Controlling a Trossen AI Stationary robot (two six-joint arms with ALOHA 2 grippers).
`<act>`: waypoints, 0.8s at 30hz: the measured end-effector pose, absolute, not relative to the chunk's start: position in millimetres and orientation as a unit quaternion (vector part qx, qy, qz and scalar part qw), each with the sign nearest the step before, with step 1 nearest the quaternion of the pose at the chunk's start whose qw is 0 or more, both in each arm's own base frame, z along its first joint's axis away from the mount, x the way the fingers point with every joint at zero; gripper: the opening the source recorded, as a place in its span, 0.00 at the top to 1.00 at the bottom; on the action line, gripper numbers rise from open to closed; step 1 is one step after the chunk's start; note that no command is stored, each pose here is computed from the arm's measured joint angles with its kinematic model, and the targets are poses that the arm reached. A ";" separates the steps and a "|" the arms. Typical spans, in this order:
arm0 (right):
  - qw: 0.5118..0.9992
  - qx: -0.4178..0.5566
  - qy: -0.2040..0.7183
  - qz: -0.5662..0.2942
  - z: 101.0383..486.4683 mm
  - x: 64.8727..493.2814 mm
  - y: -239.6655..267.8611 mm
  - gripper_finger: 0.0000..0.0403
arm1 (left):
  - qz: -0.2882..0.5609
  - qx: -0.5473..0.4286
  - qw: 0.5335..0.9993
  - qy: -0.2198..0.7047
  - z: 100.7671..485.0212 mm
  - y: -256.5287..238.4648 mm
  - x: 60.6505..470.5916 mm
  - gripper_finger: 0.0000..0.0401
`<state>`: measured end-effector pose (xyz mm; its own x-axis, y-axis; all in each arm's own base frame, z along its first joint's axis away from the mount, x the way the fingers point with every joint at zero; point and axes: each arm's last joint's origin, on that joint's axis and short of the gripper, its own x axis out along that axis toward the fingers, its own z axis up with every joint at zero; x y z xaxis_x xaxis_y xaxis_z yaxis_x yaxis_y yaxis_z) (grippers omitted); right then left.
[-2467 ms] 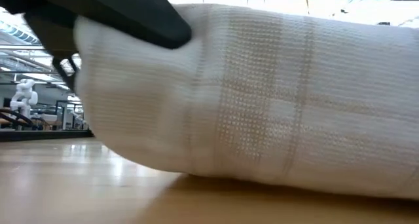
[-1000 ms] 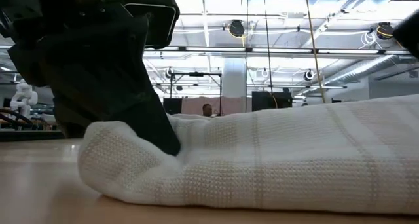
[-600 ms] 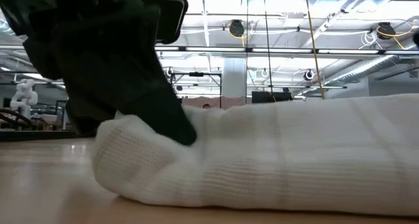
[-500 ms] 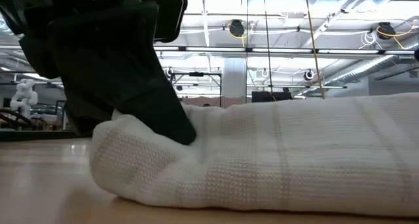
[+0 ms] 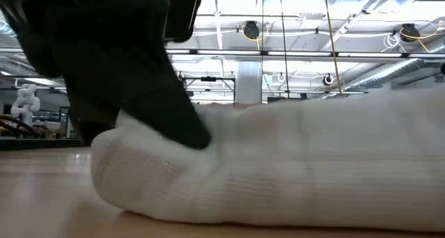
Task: Roll towel into tight, uniform cylinder
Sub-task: Roll the white towel
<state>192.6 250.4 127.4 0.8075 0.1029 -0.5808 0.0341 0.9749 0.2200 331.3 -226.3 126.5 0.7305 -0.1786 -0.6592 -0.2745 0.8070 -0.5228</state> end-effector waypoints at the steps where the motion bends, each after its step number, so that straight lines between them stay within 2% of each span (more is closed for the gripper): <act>1: 0.944 0.117 0.309 0.022 131.1 192.2 250.2 0.97 | 0.016 -0.309 0.880 0.361 129.4 -227.2 331.9 0.96; 4: 0.943 0.126 0.304 0.041 144.7 189.9 249.7 0.97 | -0.016 -0.311 0.889 0.335 143.9 -229.8 333.3 0.96; 8: 0.951 0.090 0.289 0.059 164.7 182.4 246.0 0.99 | -0.030 -0.294 0.904 0.310 165.8 -226.7 331.2 0.96; 17: 0.963 -0.011 0.267 -0.036 204.2 169.2 201.8 0.99 | 0.062 -0.180 0.953 0.237 209.7 -191.1 330.4 0.96; 24: 0.974 -0.009 0.225 -0.041 242.0 161.8 176.4 0.99 | 0.084 -0.138 0.966 0.200 233.3 -178.3 327.2 0.96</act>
